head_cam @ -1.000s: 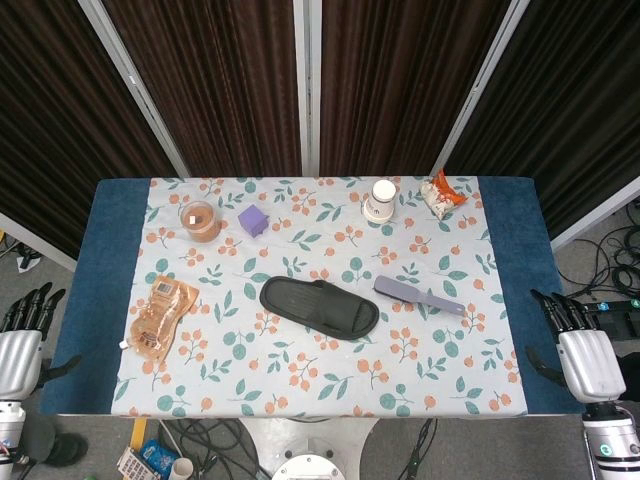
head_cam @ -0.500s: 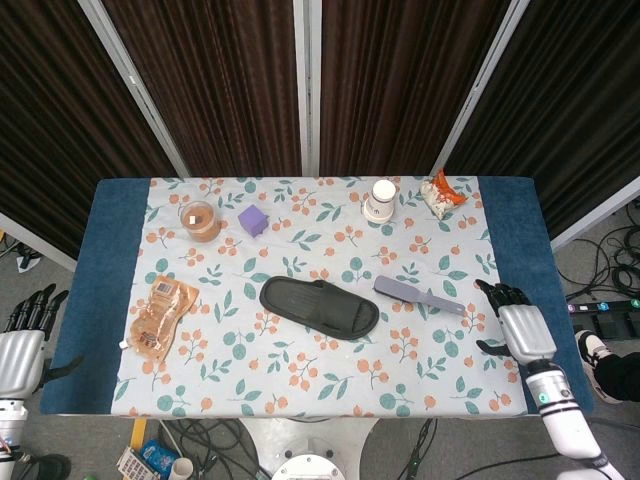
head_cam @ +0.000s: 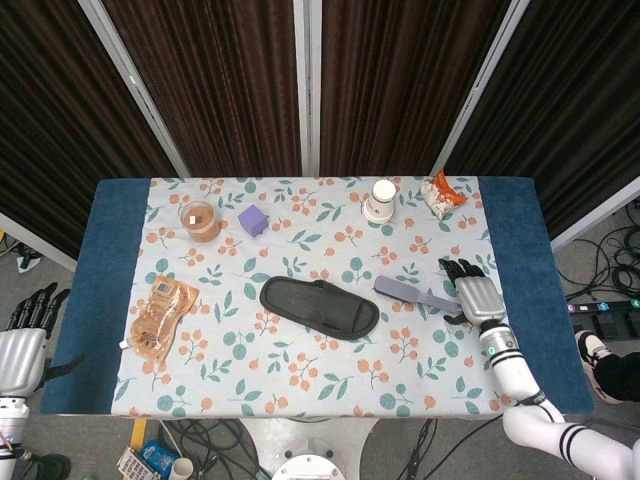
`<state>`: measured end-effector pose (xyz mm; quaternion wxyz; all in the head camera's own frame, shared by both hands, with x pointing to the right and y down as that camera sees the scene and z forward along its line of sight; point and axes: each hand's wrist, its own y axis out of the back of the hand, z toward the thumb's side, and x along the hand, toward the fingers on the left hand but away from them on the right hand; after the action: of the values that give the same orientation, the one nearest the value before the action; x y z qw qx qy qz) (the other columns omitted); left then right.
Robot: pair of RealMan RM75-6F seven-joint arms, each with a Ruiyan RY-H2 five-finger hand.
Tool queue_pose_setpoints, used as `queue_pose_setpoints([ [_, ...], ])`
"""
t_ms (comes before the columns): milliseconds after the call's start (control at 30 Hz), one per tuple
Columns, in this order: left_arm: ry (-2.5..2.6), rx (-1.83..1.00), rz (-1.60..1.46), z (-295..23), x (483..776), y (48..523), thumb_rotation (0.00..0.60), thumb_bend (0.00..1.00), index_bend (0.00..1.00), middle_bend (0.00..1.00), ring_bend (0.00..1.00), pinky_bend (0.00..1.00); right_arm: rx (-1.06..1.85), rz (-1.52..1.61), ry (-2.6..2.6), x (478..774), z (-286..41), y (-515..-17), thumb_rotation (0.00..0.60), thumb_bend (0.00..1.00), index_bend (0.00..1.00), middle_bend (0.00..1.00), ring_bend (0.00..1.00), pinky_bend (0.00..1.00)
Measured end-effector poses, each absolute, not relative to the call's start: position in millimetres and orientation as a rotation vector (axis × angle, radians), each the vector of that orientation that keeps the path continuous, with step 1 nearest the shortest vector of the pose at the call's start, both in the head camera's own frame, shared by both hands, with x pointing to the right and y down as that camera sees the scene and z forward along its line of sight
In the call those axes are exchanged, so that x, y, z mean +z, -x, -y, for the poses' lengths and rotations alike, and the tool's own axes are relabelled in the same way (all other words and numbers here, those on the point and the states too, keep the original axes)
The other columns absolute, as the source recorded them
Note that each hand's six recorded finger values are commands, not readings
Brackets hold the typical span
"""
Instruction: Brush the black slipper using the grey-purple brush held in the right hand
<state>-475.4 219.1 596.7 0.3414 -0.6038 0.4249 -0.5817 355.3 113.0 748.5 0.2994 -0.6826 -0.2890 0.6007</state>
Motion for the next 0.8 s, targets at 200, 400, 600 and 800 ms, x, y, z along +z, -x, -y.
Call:
queue_pose_setpoints([
  [200, 1.571, -1.516, -1.103, -217, 597, 475, 0.600, 0.18, 0.14, 0.13, 0.02, 0.11, 1.593, 0.753, 1.778, 759, -89, -348, 0.600, 0.02, 0.00, 0.11, 0.04, 0.14],
  [400, 1.572, -1.524, -1.106, -216, 597, 475, 0.600, 0.18, 0.14, 0.13, 0.02, 0.11, 1.586, 0.698, 1.768, 761, -81, -341, 0.600, 0.02, 0.01, 0.18, 0.08, 0.15],
  [600, 1.573, -1.522, -1.108, -216, 597, 474, 0.600, 0.18, 0.14, 0.13, 0.02, 0.11, 1.578, 0.636, 1.831, 750, -88, -336, 0.600, 0.11, 0.19, 0.32, 0.22, 0.26],
  [800, 1.573, -1.521, -1.109, -219, 598, 477, 0.600, 0.18, 0.14, 0.13, 0.02, 0.11, 1.632, 0.591, 1.861, 748, -93, -340, 0.600, 0.17, 0.31, 0.38, 0.28, 0.32],
])
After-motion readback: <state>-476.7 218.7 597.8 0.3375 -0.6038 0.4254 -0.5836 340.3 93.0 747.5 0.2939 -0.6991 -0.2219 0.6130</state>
